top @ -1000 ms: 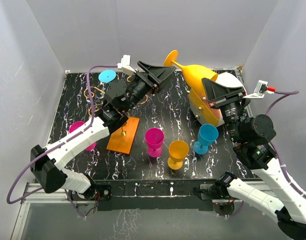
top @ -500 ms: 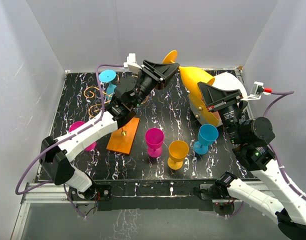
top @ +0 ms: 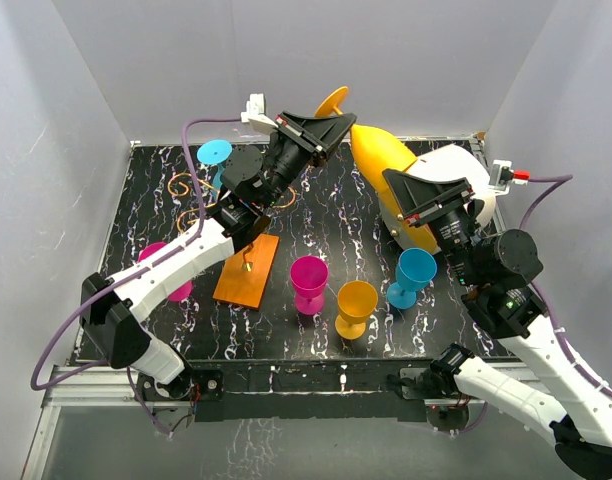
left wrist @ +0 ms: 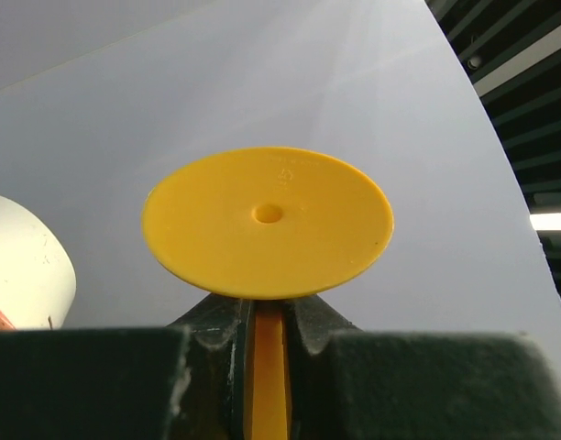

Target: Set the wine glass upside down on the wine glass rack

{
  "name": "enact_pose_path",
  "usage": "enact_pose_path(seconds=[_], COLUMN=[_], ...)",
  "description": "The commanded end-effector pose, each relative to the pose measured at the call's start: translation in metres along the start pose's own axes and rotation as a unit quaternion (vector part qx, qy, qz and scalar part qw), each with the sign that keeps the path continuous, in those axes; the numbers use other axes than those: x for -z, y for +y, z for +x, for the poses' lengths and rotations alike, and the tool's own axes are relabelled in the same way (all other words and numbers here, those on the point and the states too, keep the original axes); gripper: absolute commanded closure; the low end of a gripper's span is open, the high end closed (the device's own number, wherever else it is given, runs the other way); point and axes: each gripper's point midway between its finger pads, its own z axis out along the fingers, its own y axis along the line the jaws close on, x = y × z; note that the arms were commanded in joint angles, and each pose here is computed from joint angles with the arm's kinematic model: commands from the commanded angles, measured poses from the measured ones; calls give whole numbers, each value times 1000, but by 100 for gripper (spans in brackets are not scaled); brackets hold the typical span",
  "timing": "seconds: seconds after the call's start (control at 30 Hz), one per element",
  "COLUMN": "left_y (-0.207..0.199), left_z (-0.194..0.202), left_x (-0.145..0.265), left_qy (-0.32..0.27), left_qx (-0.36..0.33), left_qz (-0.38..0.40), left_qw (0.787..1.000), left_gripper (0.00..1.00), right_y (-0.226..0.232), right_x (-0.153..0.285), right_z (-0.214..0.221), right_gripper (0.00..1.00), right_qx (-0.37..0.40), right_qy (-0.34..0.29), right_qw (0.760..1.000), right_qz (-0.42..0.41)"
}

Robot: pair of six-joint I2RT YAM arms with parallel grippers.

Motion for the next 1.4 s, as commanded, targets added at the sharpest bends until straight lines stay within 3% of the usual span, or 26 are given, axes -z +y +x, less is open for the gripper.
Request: enact_pose_path(seconds=[0.0,0.1,0.2,0.3,0.53,0.67,0.8,0.93,1.17,1.27,1.37], left_y=[-43,-47,-53,-61,-71,-80,-83,-80,-67,-61,-56], left_z=[-6,-8,-11,-12,-16,-21,-12,16,33,44,50], left_x=[6,7,9,10,16,20,24,36,48,55,58], left_qy=[-4,-5,-12,-10,-6,-11,14,63,93,119,140], left_qx=[-31,-70,-117,-190,-307,-380,-468,-535,-593,-614,-622], left_qz=[57,63,76,93,99,110,144,218,265,287,296], left_qw=[998,996,990,977,946,918,872,814,755,726,711], left_gripper=[100,100,100,100,100,100,100,100,100,100,100], right_y=[1,-10,-17,-22,-16,-8,-5,8,55,50,38], right_x=[2,5,9,14,15,13,14,7,-4,-11,-14], right_z=[9,6,-1,-6,-10,-18,-26,-26,-35,-26,-15], right_gripper=[98,81,58,47,44,42,30,28,28,30,33], right_qx=[-10,-7,-3,1,11,31,47,44,5,-27,-46], right_qy=[25,19,12,8,36,46,40,49,54,73,88], right_qw=[1000,999,998,997,994,992,991,993,998,996,993], right_qz=[1,33,61,83,105,111,117,97,14,39,71])
